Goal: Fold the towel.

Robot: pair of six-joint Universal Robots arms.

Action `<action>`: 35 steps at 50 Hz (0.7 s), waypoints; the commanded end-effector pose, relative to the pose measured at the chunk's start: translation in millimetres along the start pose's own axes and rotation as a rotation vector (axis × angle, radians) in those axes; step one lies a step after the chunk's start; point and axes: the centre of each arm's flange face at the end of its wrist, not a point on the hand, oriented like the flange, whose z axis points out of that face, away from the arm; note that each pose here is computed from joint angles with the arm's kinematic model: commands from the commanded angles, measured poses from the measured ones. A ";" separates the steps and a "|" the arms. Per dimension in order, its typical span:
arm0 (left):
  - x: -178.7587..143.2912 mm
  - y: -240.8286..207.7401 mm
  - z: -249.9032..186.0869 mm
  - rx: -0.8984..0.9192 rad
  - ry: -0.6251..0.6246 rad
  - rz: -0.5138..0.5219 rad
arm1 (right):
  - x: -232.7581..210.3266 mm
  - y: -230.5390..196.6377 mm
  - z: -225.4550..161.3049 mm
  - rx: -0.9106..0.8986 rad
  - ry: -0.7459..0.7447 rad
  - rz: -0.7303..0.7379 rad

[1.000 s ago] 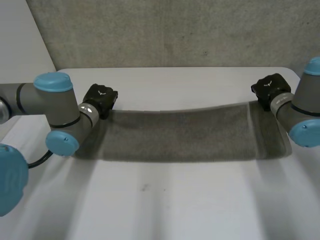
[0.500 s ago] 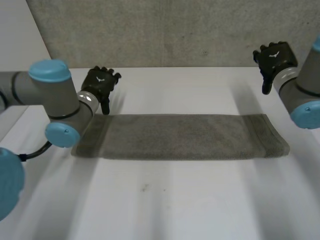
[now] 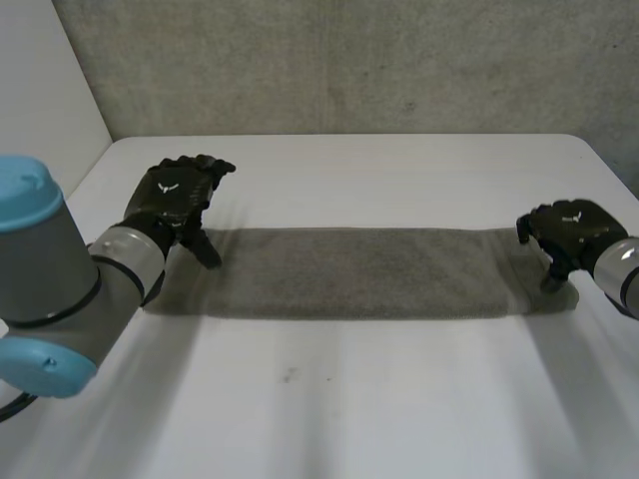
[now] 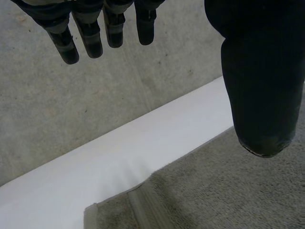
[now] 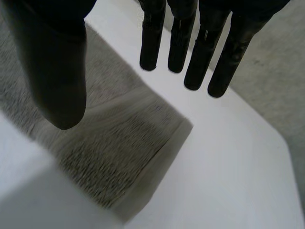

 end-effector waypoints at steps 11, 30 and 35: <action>3.0 20.8 -4.9 -0.006 -0.001 -0.004 | 0.7 53.2 31.3 -0.033 0.009 -0.040; 3.6 24.6 -7.7 -0.019 0.001 -0.005 | 26.3 65.4 38.6 -0.071 0.075 -0.051; 4.2 23.9 -8.8 -0.018 0.002 -0.005 | 75.6 79.1 36.0 -0.122 0.204 -0.088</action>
